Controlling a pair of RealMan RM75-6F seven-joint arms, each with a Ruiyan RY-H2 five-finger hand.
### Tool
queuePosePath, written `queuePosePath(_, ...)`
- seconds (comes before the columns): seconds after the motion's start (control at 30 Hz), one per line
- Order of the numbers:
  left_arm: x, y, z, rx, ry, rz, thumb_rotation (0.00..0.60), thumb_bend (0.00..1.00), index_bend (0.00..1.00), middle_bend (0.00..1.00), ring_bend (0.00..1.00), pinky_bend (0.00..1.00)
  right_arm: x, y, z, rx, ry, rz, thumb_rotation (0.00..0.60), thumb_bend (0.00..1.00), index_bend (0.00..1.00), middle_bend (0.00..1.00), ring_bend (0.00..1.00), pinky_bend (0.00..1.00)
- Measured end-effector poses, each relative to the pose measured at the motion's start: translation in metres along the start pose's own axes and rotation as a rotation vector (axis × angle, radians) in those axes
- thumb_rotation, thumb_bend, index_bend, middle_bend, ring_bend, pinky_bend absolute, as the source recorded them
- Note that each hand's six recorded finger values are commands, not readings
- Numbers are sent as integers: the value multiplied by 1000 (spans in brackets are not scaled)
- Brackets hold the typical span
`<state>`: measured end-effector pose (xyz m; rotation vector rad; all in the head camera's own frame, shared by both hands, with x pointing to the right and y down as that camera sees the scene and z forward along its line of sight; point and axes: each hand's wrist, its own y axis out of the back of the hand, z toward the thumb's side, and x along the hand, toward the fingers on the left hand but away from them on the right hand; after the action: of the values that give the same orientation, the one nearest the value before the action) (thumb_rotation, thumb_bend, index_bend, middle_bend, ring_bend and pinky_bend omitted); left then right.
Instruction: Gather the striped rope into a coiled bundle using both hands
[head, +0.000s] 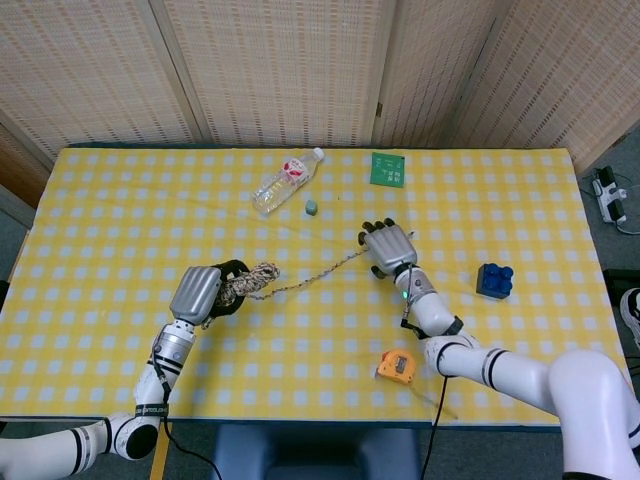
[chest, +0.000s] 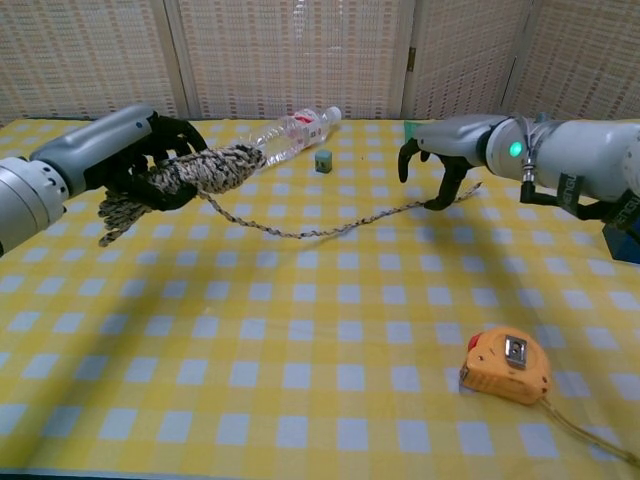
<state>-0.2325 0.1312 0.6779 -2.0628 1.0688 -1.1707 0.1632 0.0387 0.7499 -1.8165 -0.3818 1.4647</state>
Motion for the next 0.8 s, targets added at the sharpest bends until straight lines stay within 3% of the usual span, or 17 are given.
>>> queuePosePath(0.8,1,-2,-8,-24,14,-3,600,638,564,576,576,756,-48,-17,25,41,-61,65,600,367,447,189,177,149)
